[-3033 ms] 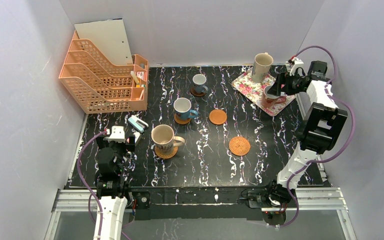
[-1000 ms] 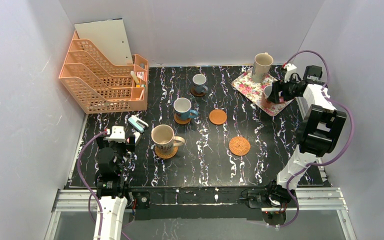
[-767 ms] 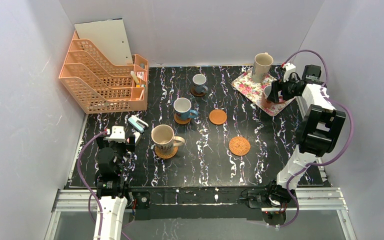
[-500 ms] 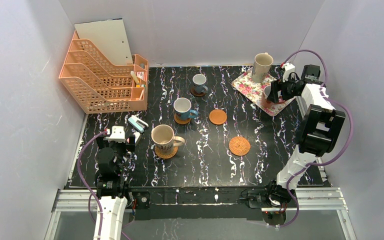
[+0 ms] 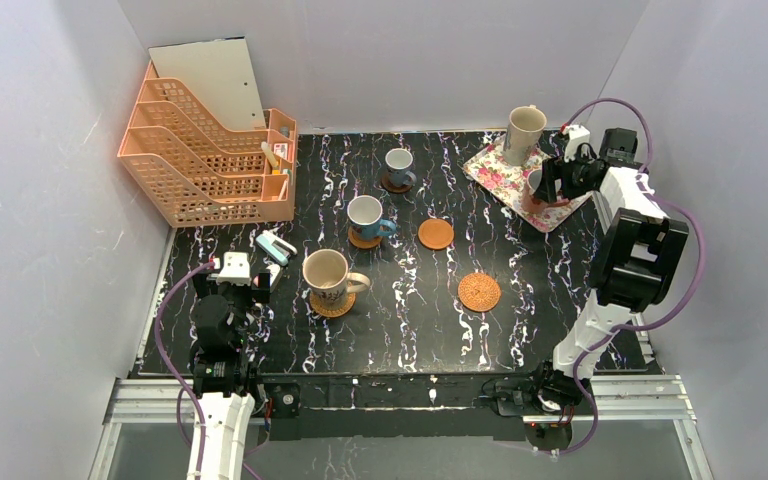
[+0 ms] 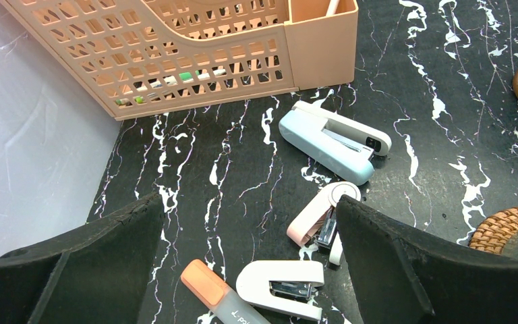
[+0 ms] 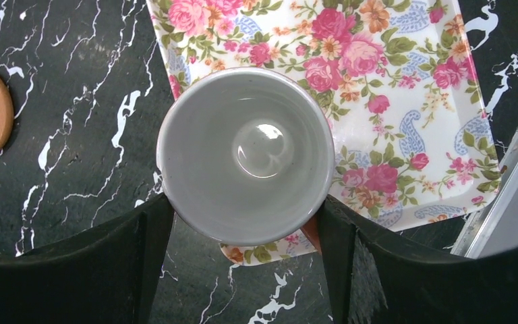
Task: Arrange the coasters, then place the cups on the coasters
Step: Move the cup to the tray.
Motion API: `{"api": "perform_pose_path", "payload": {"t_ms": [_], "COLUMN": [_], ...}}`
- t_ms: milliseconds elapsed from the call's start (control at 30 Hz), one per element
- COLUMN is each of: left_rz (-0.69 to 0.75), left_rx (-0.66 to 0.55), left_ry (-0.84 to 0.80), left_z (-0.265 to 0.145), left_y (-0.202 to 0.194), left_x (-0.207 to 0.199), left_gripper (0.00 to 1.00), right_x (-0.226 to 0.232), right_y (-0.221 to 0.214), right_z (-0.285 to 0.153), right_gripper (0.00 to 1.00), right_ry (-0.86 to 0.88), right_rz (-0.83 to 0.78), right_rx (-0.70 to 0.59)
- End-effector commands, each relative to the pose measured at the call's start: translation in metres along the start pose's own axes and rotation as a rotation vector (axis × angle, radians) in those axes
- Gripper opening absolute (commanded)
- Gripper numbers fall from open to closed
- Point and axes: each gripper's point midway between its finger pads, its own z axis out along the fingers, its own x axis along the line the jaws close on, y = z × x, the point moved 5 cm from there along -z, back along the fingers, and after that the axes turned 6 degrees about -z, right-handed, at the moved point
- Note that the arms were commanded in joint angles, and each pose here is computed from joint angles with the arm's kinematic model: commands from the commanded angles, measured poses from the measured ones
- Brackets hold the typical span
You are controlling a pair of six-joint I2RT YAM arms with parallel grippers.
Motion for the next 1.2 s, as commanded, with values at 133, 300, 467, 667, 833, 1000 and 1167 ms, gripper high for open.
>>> {"api": "perform_pose_path", "payload": {"t_ms": [133,300,467,667,833,1000,1167], "left_rz": [0.002,0.002,0.003,0.003,0.003,0.003,0.003], "left_rx": [-0.003,-0.002,-0.002,-0.001,-0.001,-0.001,0.0], "left_ry": [0.015,0.017,0.017,0.017,0.015,0.015,0.016], "left_z": [0.0,0.0,0.0,0.0,0.0,0.0,0.0], "left_y": [-0.002,-0.001,-0.001,-0.001,-0.001,-0.001,-0.002], "left_x": [0.002,0.002,0.002,0.002,0.002,0.002,0.002], "left_gripper": [0.96,0.96,0.97,0.97,0.97,0.97,0.97], "right_x": [-0.013,-0.013,-0.011,-0.005,0.0,-0.001,-0.004], "right_y": [0.019,0.023,0.024,0.033,0.033,0.03,0.025], "right_z": [0.007,0.013,0.019,0.016,0.018,0.024,0.03], "right_gripper": [0.71,0.7,0.7,0.72,0.74,0.76,0.76], "right_ry": [-0.083,-0.08,-0.118,-0.127,-0.125,-0.156,-0.213], "right_rz": [0.125,0.224,0.253,0.237,0.187,0.163,0.188], "right_rx": [-0.068,-0.075,-0.065,-0.096,-0.084,-0.075,-0.099]}}
